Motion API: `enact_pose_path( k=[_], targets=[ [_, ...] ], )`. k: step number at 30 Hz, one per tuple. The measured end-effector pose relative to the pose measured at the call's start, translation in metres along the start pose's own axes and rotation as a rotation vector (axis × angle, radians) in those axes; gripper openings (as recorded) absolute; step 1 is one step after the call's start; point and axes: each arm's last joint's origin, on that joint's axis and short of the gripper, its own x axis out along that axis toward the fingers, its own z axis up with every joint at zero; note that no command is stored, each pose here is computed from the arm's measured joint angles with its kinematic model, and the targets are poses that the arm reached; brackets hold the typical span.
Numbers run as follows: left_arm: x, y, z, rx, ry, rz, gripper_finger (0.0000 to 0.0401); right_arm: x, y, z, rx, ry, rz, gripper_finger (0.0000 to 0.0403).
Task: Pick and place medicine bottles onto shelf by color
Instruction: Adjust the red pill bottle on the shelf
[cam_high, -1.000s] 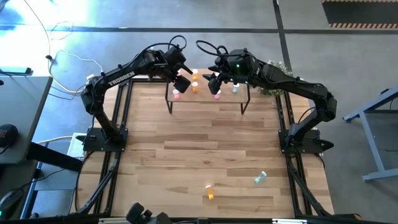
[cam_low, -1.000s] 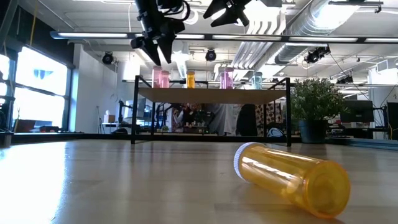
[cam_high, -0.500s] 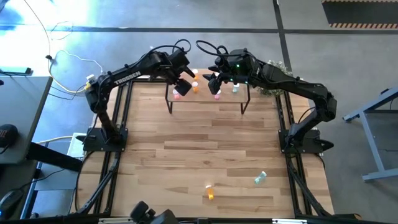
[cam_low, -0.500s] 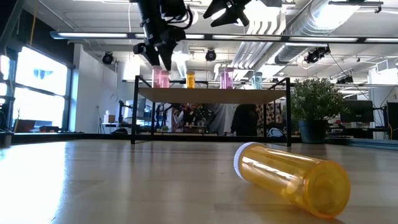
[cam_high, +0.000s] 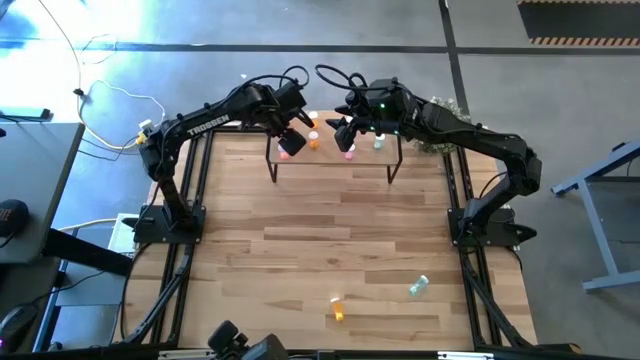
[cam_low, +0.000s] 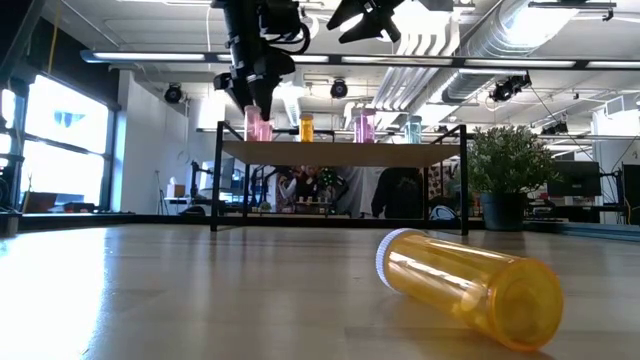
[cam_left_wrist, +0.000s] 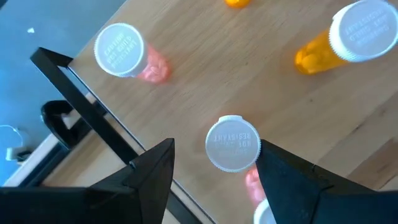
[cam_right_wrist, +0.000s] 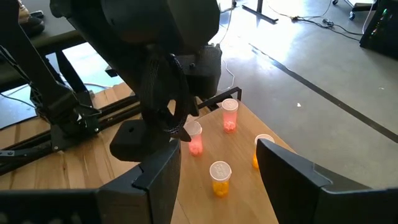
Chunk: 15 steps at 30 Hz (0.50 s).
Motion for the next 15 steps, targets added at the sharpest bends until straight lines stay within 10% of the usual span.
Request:
enact_pose_path(
  k=[15],
  targets=[
    [0.0014,0.0088,0.0032,0.048,-0.02,0.049,0.0211,0.0,0.0004,0.0029,0.004,-0.03,0.005,0.0202]
  ],
)
